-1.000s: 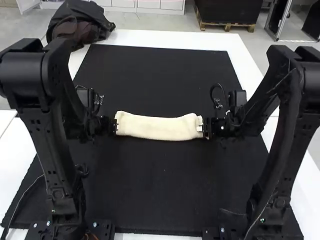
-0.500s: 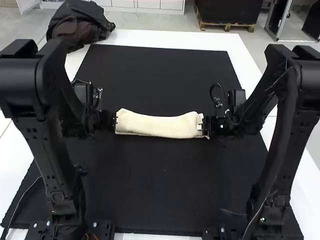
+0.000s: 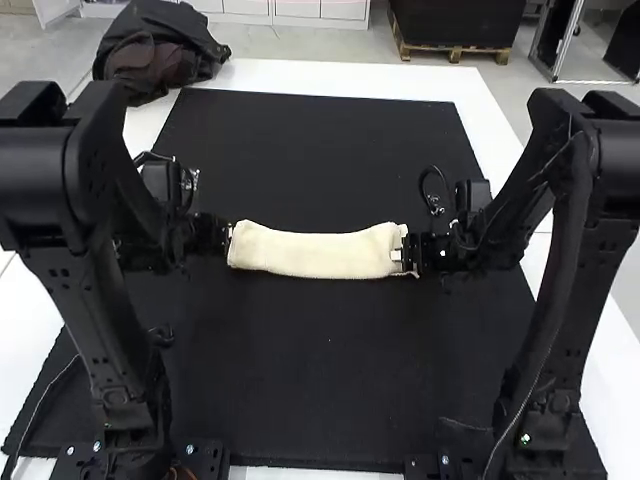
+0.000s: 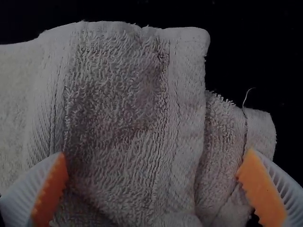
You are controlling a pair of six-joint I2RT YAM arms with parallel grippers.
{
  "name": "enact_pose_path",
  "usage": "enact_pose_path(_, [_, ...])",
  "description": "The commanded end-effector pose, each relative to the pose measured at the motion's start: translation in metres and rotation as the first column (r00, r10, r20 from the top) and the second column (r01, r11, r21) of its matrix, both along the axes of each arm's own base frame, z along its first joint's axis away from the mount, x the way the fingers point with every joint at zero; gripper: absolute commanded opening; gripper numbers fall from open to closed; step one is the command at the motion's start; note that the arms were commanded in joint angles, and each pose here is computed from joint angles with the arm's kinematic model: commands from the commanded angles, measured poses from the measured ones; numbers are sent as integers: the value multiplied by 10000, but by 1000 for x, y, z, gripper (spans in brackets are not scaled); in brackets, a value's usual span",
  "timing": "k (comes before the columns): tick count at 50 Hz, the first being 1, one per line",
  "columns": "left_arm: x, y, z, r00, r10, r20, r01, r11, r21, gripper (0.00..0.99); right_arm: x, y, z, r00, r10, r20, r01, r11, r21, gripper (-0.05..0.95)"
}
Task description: Fold the towel.
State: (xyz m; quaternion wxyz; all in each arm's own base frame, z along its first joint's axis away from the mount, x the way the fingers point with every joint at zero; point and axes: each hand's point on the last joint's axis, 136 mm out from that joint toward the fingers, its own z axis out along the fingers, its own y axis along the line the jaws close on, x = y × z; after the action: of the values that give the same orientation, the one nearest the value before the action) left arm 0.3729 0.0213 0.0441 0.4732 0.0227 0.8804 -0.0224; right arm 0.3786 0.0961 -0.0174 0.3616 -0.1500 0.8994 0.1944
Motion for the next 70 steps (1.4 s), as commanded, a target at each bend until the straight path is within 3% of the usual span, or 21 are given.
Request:
enact_pose_path(1, [7, 5, 19, 9988, 178, 466, -177, 9998, -23, 972, -14, -23, -42, 9899, -908, -1092, 794, 9914, -1043, 887])
enact_pose_path(20, [10, 1, 44, 9962, 80, 864, -62, 9998, -209, 972, -17, -11, -50, 9916, -552, -1165, 418, 9925, -1150, 798])
enact_pose_path(26, [9, 1, 43, 9971, 85, 756, -62, 9995, -314, 972, -20, -9, -53, 9909, -497, -1250, 350, 9925, -1170, 713])
enact_pose_path(33, [9, 0, 41, 9977, 48, 683, -24, 9994, -347, 972, -20, -10, -55, 9900, -539, -1301, 386, 9924, -1169, 711])
enact_pose_path(37, [9, 0, 42, 9977, 48, 683, -24, 9994, -347, 972, -18, -12, -52, 9905, -616, -1228, 476, 9924, -1133, 721])
enact_pose_path(47, [16, 1, 59, 9971, 161, 742, -125, 9987, -489, 972, 10, -21, -2, 9906, -1364, -125, 1356, 9894, -520, 907])
enact_pose_path(65, [25, 1, 127, 9850, 203, 1711, -128, 9989, -448, 972, 21, -19, 106, 9786, -1649, 1233, 1584, 9855, 609, 908])
enact_pose_path(70, [24, 2, 125, 9863, 243, 1633, -174, 9989, -439, 972, 15, -17, 114, 9776, -1639, 1320, 1544, 9848, 795, 908])
